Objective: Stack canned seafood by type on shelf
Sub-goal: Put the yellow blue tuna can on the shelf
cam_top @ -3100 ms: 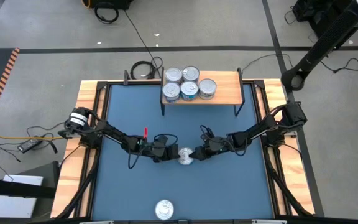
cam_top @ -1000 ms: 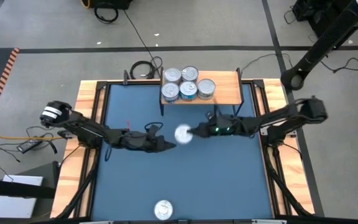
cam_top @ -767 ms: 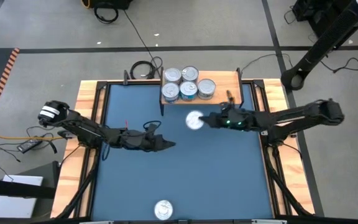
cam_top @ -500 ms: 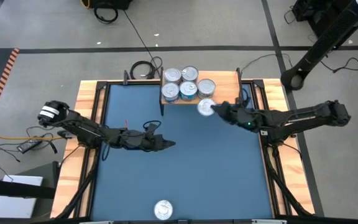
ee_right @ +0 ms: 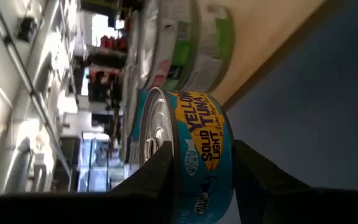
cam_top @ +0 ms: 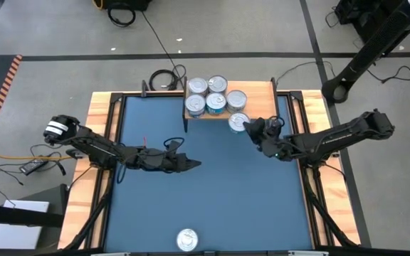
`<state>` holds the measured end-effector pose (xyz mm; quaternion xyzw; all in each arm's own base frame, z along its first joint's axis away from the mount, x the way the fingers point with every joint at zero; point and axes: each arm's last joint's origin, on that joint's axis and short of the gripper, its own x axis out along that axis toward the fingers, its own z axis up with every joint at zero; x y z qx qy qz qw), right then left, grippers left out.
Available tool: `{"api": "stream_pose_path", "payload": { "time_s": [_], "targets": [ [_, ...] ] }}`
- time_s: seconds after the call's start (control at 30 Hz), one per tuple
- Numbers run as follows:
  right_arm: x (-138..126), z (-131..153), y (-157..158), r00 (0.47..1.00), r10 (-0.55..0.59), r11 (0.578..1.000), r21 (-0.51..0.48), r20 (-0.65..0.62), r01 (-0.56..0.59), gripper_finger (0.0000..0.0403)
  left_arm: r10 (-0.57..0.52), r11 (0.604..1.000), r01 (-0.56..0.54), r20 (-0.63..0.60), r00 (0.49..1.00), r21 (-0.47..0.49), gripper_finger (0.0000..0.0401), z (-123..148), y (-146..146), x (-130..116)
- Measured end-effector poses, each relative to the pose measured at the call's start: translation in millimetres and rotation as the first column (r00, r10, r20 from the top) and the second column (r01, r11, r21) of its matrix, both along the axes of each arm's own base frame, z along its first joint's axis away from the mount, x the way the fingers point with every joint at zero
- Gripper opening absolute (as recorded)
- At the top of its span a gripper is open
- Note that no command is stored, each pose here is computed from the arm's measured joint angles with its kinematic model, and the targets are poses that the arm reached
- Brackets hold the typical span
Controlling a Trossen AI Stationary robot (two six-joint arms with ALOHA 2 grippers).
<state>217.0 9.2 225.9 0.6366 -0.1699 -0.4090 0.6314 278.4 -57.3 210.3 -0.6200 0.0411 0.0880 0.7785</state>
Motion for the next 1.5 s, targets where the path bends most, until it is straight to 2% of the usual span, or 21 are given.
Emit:
{"api": "stream_pose_path", "payload": {
  "time_s": [0.13,0.83,1.5],
  "targets": [
    [3,-6,-1,0.998,-0.053,0.998,0.024,0.024,0.052,0.0114,0.001,1.000,-0.001,0.008,1.000,-0.003,0.0007,1,0,0],
    [8,-15,-32,0.991,-0.122,0.992,0.035,-0.050,0.123,0.0114,0.007,1.000,-0.007,0.008,1.000,0.000,0.0007,1,0,0],
    [10,-10,-59,0.994,-0.095,0.995,0.026,-0.062,0.097,0.0114,0.007,1.000,-0.007,0.006,1.000,0.004,0.0007,1,0,0]
  ]
}}
